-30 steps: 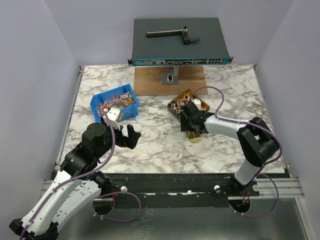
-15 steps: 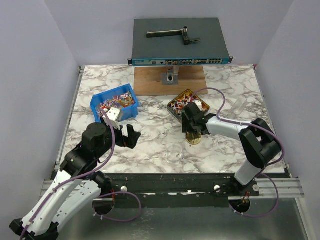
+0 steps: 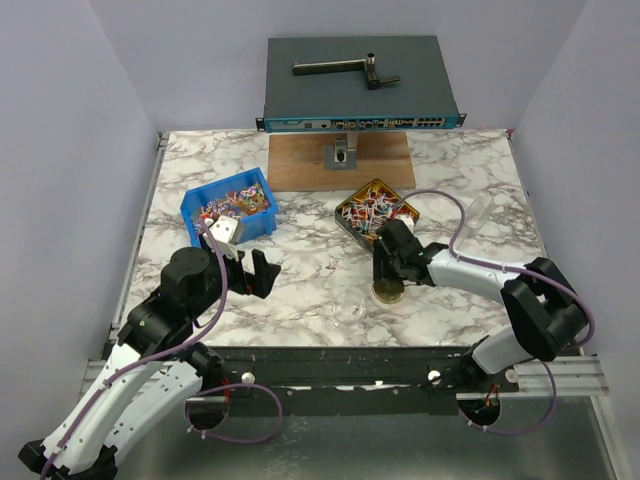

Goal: Pack the candies
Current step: Move the bottle lid to the center of the board.

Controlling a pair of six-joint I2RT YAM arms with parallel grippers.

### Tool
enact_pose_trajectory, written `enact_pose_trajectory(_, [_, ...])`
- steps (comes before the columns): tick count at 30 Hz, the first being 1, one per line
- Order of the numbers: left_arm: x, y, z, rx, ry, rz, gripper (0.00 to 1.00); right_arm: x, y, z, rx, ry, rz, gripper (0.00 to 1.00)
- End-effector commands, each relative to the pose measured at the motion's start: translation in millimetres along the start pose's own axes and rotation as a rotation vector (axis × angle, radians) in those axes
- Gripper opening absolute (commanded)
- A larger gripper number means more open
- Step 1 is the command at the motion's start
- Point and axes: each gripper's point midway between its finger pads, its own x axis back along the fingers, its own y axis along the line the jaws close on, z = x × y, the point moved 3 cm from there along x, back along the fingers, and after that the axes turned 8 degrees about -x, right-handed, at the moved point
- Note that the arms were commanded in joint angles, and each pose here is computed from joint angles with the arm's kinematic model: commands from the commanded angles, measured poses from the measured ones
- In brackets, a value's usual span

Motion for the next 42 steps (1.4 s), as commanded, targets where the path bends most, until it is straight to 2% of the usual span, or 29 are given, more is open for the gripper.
enact_pose_trajectory(1, [4, -1, -1, -0.001, 0.0, 0.008, 0.99, 6, -4, 29, -0.007, 0.087, 0.004, 0.64])
enact_pose_trajectory(11, [5, -1, 0, 0.002, -0.004, 0.009, 0.99, 15, -3, 56, 0.033, 0.096, 0.065, 0.64])
enact_pose_trajectory(30, [7, -1, 0, 0.007, -0.013, 0.012, 0.99, 43, -8, 86, -0.053, 0.113, 0.076, 0.63])
enact_pose_trajectory(34, [7, -1, -1, 0.007, -0.014, 0.01, 0.99, 51, -5, 75, -0.067, 0.081, 0.084, 0.63])
enact_pose_trajectory(42, [7, -1, -1, 0.007, -0.015, 0.008, 0.99, 80, 20, 24, -0.059, -0.039, 0.038, 0.63])
